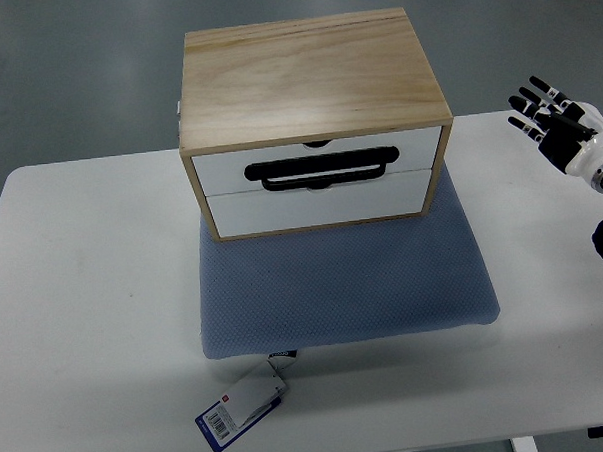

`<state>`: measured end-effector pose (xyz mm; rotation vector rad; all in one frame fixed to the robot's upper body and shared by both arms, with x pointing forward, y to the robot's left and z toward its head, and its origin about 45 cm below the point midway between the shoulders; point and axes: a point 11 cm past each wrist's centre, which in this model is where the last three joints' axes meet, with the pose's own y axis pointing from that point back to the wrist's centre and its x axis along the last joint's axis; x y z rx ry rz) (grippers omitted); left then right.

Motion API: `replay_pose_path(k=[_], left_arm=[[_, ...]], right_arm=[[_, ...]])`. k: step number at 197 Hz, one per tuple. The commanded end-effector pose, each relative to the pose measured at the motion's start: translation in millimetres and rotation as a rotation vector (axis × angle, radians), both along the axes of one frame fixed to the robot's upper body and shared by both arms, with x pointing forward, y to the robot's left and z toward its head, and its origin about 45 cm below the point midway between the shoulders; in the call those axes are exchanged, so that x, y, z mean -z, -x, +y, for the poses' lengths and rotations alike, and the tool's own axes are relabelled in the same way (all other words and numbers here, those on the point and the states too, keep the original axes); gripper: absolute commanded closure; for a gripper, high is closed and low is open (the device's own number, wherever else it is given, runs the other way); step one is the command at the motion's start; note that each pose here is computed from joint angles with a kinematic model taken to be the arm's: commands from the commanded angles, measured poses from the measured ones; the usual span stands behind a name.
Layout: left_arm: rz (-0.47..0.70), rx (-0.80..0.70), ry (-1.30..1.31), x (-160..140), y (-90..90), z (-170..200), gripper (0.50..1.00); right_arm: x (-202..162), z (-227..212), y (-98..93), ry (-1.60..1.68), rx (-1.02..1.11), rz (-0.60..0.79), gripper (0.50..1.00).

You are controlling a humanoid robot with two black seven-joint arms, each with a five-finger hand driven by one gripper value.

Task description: Open wood drawer with right hand

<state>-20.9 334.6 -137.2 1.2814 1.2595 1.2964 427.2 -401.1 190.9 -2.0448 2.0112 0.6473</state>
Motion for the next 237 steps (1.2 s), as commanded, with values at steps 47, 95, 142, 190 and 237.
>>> replay_pose_path(k=[47,95,142,190,237], left_arm=[[0.001,0.0,0.0,0,0.5,0,0.5],[-0.001,0.0,0.0,0,-0.4,0,0.5],[-0.001,0.0,0.0,0,-0.4,0,0.5],[0.001,0.0,0.0,0,0.5,0,0.5],[-0.001,0.0,0.0,0,-0.4,0,0.5]], right_arm=[[5,-6,2.3,0.005,0.009,0.015,0.566],[-11,-17,-3.0,0.04,0.011,-0.003,0.566],[-52,-55,-6.7,0.169,0.011,-0.003,0.566],[-100,-84,-4.3,0.296,-0.049,-0.004,0.566],[-151,-77,-4.2,0.371,-0.261,-0.079,0.566]])
